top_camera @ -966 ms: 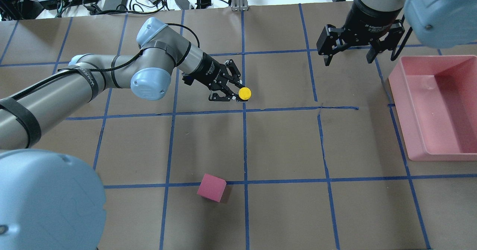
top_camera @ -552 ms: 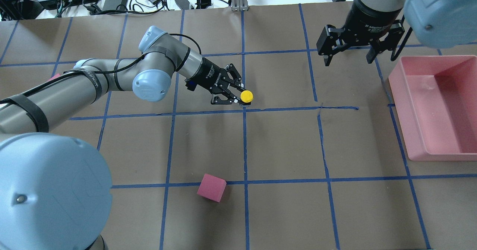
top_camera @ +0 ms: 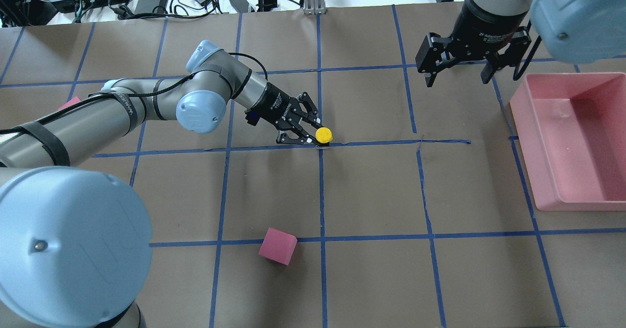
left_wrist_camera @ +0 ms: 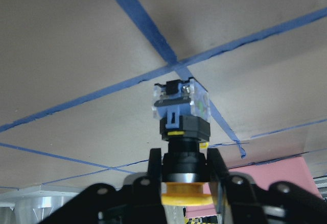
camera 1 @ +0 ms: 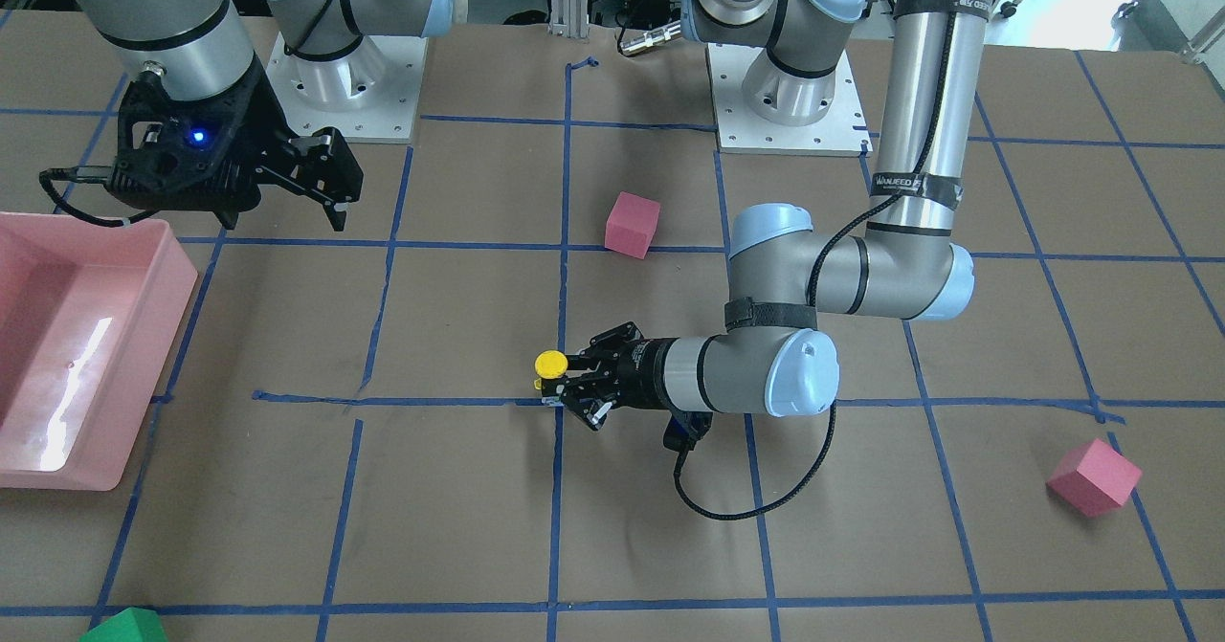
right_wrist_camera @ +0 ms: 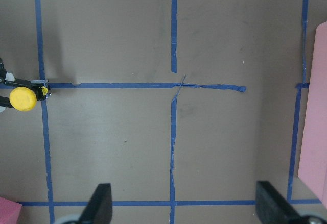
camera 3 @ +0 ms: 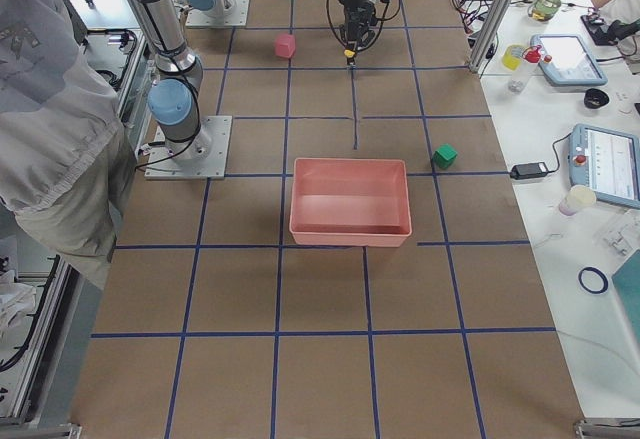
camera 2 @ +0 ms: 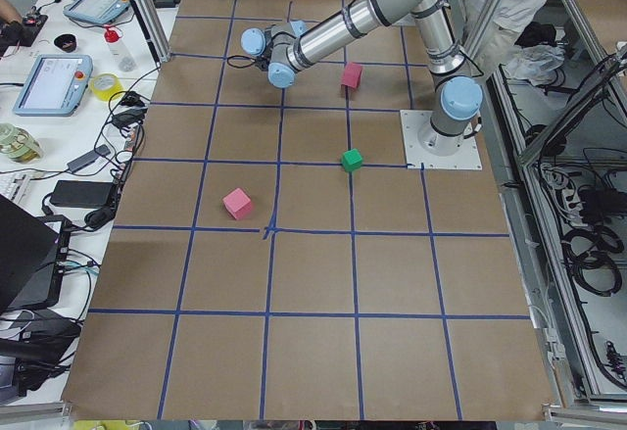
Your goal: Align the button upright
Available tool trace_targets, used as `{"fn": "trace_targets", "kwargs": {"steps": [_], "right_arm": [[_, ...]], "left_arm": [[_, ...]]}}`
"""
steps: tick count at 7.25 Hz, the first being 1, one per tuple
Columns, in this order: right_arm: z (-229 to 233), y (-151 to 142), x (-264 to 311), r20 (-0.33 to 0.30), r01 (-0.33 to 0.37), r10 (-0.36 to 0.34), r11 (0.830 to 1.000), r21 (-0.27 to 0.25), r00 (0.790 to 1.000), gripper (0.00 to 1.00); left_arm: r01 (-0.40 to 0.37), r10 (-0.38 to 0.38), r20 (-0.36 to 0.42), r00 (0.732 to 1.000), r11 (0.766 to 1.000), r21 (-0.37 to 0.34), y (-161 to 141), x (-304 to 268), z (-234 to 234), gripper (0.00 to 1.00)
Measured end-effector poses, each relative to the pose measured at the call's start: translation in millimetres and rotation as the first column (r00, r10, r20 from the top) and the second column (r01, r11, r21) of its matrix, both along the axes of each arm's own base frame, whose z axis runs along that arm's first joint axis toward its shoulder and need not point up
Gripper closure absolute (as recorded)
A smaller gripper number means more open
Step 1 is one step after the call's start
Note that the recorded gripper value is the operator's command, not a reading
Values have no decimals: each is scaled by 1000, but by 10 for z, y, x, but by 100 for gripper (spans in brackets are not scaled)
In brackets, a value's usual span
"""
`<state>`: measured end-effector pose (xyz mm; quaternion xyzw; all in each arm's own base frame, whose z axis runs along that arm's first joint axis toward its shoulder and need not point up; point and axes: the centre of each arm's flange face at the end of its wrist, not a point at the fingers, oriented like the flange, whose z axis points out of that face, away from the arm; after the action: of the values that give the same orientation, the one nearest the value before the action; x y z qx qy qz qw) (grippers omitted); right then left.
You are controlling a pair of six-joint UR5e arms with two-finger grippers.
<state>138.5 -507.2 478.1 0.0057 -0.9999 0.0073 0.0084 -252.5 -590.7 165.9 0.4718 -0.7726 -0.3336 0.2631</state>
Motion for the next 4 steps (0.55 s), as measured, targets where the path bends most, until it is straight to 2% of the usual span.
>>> {"fn": "trace_targets", "kwargs": {"steps": [1,4], "right_arm": [[0,-1,-2,0,0,0,1000,0,1000,0],[0,-1,-4,0,1,-1,1000,0,1000,0]], "left_arm": [[1,-1,1,1000,1000,8,-1,1,-54,1],[8,-8,7,1000,1000,-18,-21,8,23,0]]}}
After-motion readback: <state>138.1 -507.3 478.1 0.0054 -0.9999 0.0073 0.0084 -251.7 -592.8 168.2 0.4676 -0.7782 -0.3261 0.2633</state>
